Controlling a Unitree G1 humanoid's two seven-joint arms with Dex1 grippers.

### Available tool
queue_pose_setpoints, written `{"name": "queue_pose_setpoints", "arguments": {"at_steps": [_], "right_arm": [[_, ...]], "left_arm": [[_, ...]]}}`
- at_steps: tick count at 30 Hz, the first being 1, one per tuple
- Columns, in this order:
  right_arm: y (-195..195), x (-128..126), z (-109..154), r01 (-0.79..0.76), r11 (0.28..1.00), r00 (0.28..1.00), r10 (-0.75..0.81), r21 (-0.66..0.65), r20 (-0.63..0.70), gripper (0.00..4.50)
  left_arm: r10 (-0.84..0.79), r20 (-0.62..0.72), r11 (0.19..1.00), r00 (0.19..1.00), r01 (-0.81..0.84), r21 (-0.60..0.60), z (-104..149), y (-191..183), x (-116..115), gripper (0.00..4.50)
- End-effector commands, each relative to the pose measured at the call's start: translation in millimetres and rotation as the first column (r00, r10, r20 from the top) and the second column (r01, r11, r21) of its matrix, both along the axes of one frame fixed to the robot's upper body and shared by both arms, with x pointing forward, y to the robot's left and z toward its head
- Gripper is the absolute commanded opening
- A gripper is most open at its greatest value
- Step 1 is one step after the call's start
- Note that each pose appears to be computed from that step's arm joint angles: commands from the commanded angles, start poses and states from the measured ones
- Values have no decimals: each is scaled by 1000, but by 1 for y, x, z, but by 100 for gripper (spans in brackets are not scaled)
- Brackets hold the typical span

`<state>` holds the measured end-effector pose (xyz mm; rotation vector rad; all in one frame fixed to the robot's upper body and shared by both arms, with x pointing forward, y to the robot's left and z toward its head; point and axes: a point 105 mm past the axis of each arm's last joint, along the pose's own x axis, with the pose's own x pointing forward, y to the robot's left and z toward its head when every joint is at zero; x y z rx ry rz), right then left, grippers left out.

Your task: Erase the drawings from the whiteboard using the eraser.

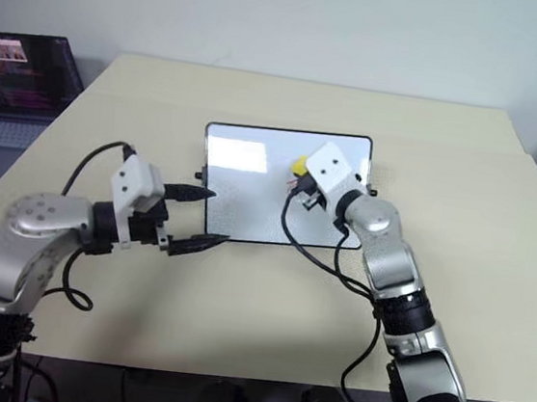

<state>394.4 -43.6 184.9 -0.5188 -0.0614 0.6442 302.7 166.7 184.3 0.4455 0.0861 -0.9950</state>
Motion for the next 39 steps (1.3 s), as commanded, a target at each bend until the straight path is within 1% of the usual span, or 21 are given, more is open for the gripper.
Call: {"name": "queue_pose_setpoints", "arguments": {"at_steps": [1, 4, 6, 9, 13, 14, 16, 20, 23, 25, 27, 31, 33, 36, 39], "right_arm": [[-1, 1, -13, -18, 996, 1000, 17, -88, -7, 117], [-5, -10, -43, -89, 976, 993, 72, -200, -93, 117], [-4, -15, -51, -124, 965, 988, 100, -230, -115, 117], [-5, -7, -36, -69, 973, 997, 64, -220, -33, 117], [-11, 9, -5, 38, 987, 994, -21, -157, 107, 117], [-11, 11, -2, 43, 988, 993, -26, -149, 117, 117], [-10, 10, -8, 25, 987, 996, -11, -161, 86, 117], [-10, 1, -33, -41, 977, 999, 35, -211, -30, 117], [-12, -6, -43, -87, 966, 994, 68, -242, -86, 117], [-12, -9, -46, -110, 960, 991, 86, -258, -103, 117], [-11, -6, -37, -91, 963, 995, 79, -252, -60, 117], [-8, 8, 2, 9, 986, 993, 10, -167, 113, 117], [-7, 11, 11, 24, 990, 989, -3, -137, 146, 117], [6, 8, 9, -26, 991, 992, 42, -129, 122, 117], [17, 1, -9, -97, 981, 993, 106, -165, 44, 117]], "left_arm": [[-18, 30, 1000, 999, 18, 10, 6, -3, 0, 450], [-15, 25, 1000, 1000, 15, 19, 5, -3, -1, 450], [-10, 23, 1000, 1000, 10, 27, 3, -1, 0, 450], [-13, 22, 1000, 1000, 12, 25, 3, -1, 0, 450], [-16, 22, 1000, 1000, 15, 27, 3, -2, 0, 450], [-17, 21, 1000, 1000, 17, 26, 3, -2, 0, 450], [-18, 20, 1000, 1000, 17, 25, 2, -2, 0, 450], [-15, 17, 1000, 1000, 15, 20, 1, -2, -1, 450], [-15, 13, 1000, 1000, 14, 19, 0, -2, -3, 450], [-13, 12, 1000, 1000, 13, 19, 1, -1, -3, 450], [-10, 11, 1000, 1000, 10, 19, 1, 1, -3, 450], [-6, 8, 1000, 1000, 6, 20, 0, 2, -4, 450], [-4, 8, 1000, 1000, 4, 20, 0, 2, -4, 450], [-1, 1, 1000, 1000, 1, 17, -2, 2, -6, 450], [1, -2, 1000, 1000, -1, 17, -3, 3, -8, 450]]}}
